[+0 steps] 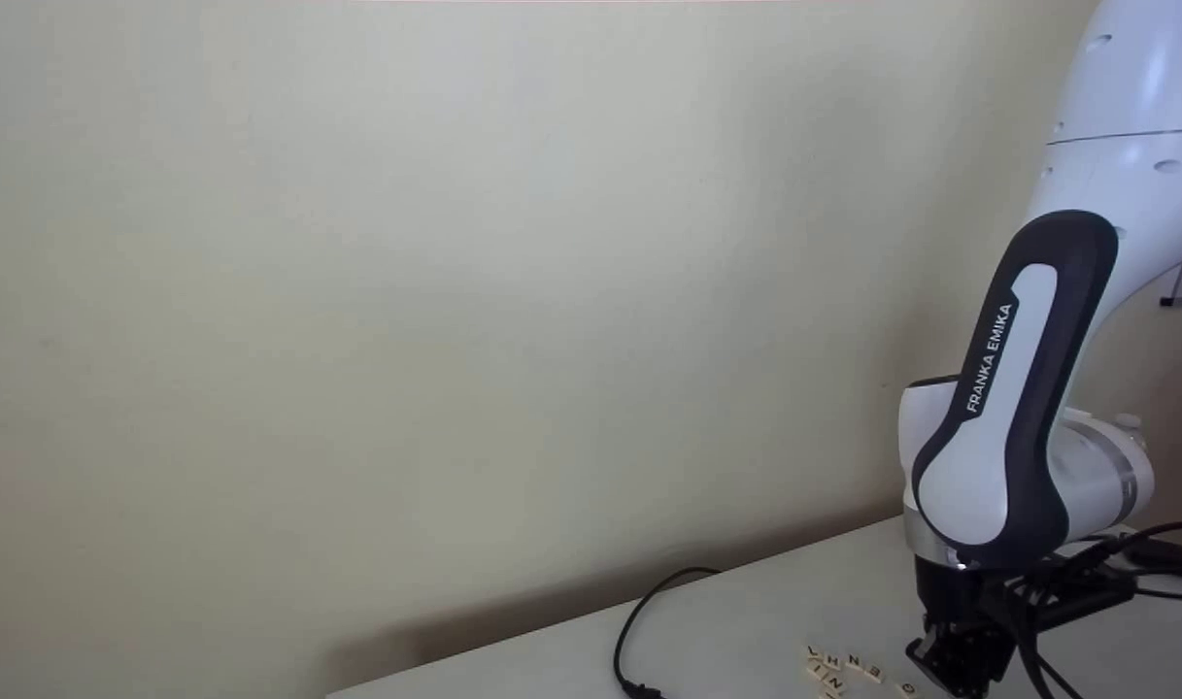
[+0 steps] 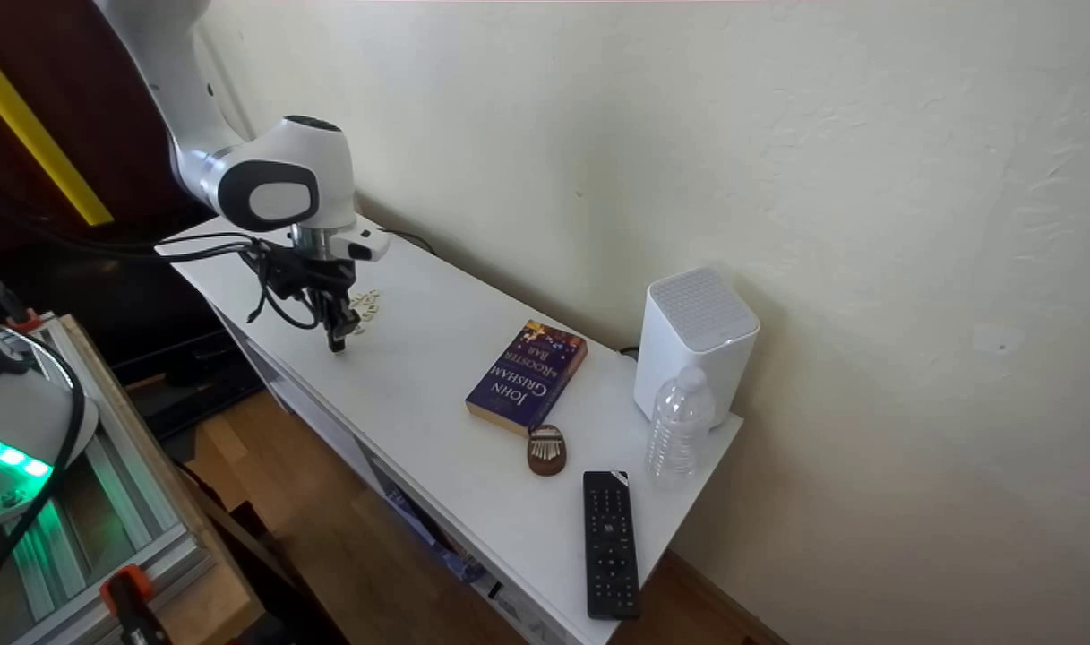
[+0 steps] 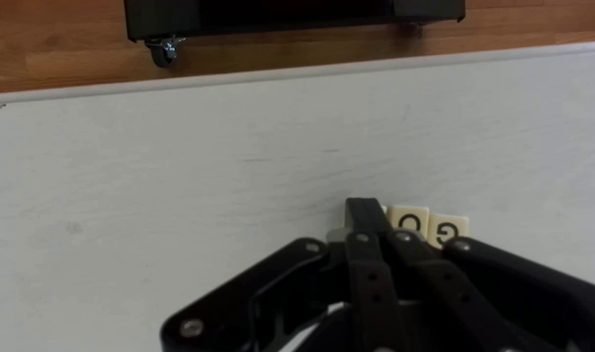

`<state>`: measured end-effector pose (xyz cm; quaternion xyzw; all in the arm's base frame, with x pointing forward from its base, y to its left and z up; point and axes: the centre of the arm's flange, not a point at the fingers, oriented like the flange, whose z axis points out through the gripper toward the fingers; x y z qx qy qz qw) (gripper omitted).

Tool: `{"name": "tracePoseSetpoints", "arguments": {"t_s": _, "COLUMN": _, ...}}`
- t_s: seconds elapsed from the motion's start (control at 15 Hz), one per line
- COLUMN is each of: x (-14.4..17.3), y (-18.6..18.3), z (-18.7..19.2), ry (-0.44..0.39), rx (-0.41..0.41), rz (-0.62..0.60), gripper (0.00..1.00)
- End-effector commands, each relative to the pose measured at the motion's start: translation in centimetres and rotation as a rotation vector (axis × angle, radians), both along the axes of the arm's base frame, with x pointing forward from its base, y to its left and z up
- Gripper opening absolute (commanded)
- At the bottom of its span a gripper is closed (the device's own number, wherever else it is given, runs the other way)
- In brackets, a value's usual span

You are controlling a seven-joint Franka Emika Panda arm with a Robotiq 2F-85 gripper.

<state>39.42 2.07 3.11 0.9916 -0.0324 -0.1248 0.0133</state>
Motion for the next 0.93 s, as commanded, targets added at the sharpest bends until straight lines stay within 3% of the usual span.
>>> {"name": "tracePoseSetpoints", "arguments": {"t_s": 0.0, "x": -1.25, "y": 0.15, "z": -2.66, "ry": 0.030, "rx": -0.017, "rz": 0.046, "gripper": 0.00}}
{"name": "tracePoseSetpoints", "arguments": {"t_s": 0.87, "x": -1.44, "y": 0.58, "z": -2.81, "ry": 0.026, "rx": -0.005, "rz": 0.050, "gripper": 0.00}}
